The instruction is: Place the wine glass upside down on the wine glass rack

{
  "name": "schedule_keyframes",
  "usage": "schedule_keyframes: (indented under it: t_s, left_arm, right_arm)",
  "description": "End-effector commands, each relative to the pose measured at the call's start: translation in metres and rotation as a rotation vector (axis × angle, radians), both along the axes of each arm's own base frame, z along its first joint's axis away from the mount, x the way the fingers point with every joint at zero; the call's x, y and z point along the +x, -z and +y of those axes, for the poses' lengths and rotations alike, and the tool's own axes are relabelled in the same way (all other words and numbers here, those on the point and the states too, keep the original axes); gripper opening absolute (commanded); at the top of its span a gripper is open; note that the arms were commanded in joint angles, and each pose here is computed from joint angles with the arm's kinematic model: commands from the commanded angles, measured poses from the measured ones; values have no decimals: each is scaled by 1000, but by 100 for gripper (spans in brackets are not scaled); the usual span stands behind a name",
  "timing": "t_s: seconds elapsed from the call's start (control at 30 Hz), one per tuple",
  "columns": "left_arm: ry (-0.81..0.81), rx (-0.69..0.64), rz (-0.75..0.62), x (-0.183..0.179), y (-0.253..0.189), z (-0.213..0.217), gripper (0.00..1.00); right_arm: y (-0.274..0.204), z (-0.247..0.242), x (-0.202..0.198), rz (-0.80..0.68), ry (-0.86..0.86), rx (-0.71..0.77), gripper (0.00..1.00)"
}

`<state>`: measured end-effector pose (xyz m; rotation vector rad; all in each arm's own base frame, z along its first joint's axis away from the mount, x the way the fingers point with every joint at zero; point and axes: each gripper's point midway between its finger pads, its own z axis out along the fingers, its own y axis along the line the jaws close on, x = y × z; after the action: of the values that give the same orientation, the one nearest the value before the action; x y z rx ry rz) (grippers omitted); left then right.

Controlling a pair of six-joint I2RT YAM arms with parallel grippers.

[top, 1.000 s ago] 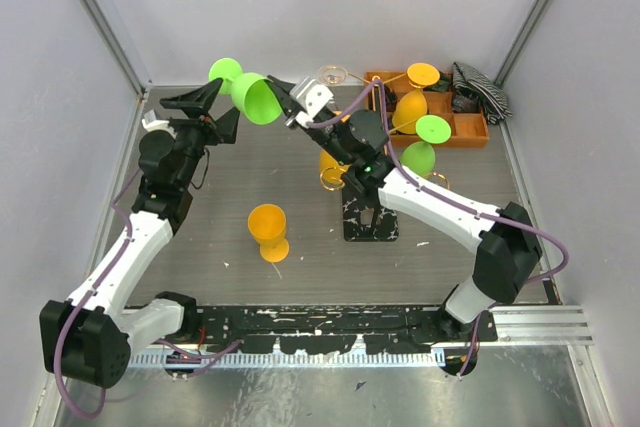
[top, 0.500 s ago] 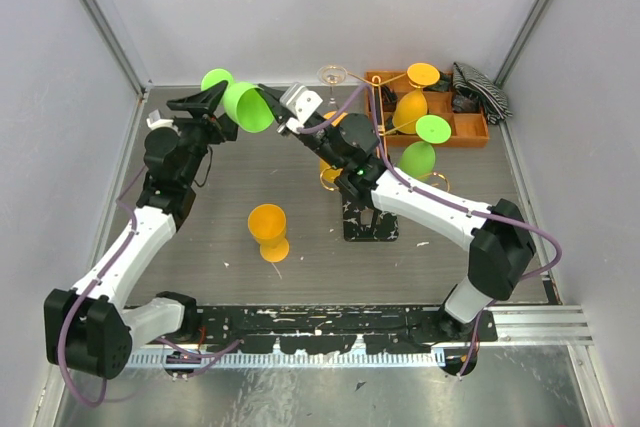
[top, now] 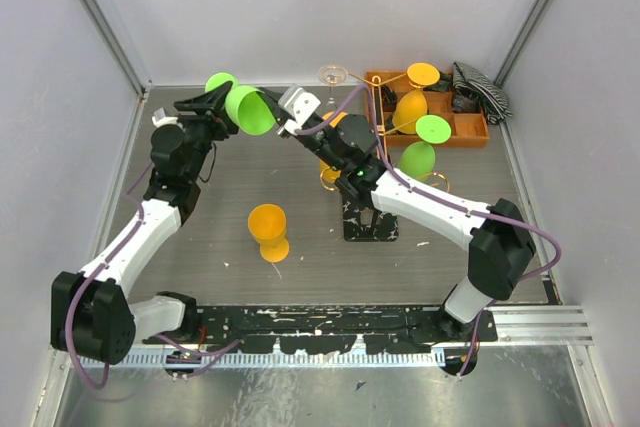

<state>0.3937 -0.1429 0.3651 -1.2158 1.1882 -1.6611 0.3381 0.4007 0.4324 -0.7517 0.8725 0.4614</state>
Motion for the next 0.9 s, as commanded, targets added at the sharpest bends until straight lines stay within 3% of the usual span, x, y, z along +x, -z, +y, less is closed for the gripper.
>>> schedule_keyframes:
  t_s: [0.0, 0.37, 0.5, 0.67, 0.87]
  left_arm:
    - [12, -24, -46, 2, -8, -3, 55]
    - [26, -34, -50, 7, -8, -7, 22]
    - [28, -35, -64, 11, -12, -8, 17]
    - [48, -27, -92, 21, -19, -9, 13]
    - [9, 77, -210, 38, -64, 22, 11]
  right_arm:
    - [-25, -9, -10, -61, 6, 47, 1]
    - [-21, -12, -2, -66, 55, 25, 2]
    - [-20, -12, 0, -69, 64, 21, 9]
    - [-18, -13, 0, -69, 74, 7, 31]
    - [-22, -22, -1, -65, 102, -18, 53]
